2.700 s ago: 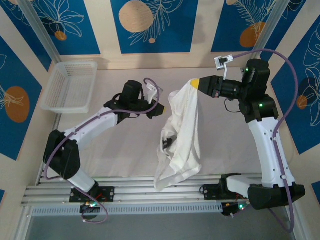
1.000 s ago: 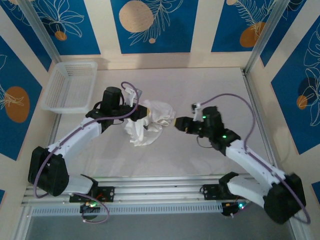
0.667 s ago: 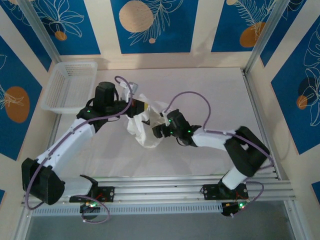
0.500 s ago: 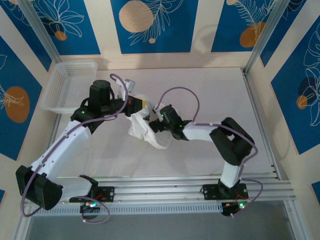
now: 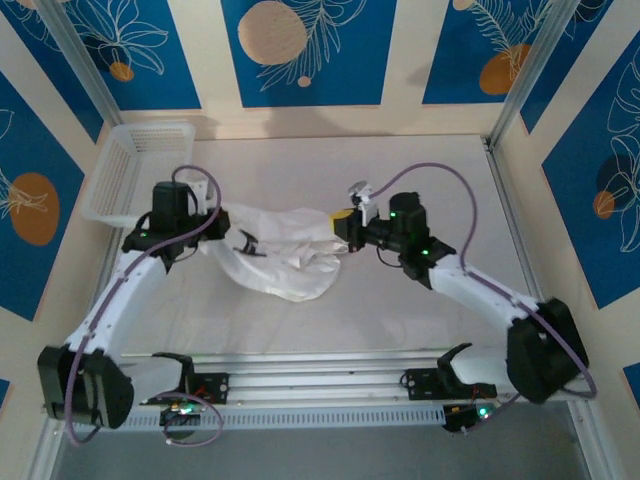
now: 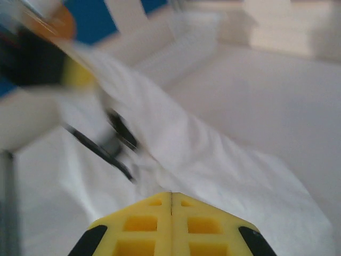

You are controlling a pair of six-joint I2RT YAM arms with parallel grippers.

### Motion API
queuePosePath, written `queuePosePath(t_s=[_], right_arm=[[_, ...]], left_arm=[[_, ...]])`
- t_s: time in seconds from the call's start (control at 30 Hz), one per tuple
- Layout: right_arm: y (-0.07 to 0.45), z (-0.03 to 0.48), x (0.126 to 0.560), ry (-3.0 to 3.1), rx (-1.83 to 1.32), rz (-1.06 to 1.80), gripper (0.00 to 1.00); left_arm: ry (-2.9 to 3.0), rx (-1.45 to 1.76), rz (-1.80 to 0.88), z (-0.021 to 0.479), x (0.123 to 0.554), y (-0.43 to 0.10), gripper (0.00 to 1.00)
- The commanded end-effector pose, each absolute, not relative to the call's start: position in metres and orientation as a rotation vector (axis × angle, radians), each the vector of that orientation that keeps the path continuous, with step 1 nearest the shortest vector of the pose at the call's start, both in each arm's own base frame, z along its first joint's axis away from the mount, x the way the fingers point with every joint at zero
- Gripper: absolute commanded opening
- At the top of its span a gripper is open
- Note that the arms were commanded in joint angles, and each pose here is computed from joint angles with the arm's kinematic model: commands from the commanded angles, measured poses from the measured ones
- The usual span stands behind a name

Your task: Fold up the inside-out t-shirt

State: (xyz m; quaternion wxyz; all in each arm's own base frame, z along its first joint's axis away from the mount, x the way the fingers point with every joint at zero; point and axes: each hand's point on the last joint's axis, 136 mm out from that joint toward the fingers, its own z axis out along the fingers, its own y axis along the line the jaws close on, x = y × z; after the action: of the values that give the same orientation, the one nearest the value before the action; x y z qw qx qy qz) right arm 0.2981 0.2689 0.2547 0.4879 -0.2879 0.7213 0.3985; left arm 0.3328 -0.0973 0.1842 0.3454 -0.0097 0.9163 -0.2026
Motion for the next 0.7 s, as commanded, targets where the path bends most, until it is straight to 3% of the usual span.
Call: queuePosePath(t_s=[0.0, 0.1, 0.13, 0.2, 0.23, 0.33, 0.4, 0.67], right_arm=[[0.277, 0.257, 0.263, 1.734, -0.769, 1.174, 0.0], [0.269, 0.215, 0.29, 1.938, -0.674, 0.967, 0.03], [0.27, 0.198, 0.295, 2.012, -0.693, 0.904, 0.14], [0.271, 0.163, 0.312, 2.18, -0.702, 0.731, 0.48], [0.272, 0.148, 0.317, 2.242, -0.704, 0.683, 0.54], [0.272, 0.109, 0.336, 2.439, -0.593, 0.585, 0.59], [0.282, 0.098, 0.34, 2.537, -0.464, 0.674, 0.59], [0.361, 0.095, 0.31, 2.675, -0.033, 1.376, 0.63]], left_arm=[[2.413, -0.069, -0.543, 0.159, 0.329, -0.096, 0.0], [2.39, -0.101, -0.534, 0.162, 0.328, -0.093, 0.0], [2.395, -0.116, -0.505, 0.162, 0.328, -0.088, 0.04], [2.414, -0.131, -0.431, 0.16, 0.326, -0.079, 0.2], [2.422, -0.132, -0.409, 0.158, 0.325, -0.076, 0.3], [2.446, -0.079, -0.399, 0.158, 0.321, -0.078, 0.57], [2.431, 0.013, -0.461, 0.166, 0.317, -0.093, 0.66], [2.431, 0.155, -0.494, 0.171, 0.312, -0.127, 0.78]])
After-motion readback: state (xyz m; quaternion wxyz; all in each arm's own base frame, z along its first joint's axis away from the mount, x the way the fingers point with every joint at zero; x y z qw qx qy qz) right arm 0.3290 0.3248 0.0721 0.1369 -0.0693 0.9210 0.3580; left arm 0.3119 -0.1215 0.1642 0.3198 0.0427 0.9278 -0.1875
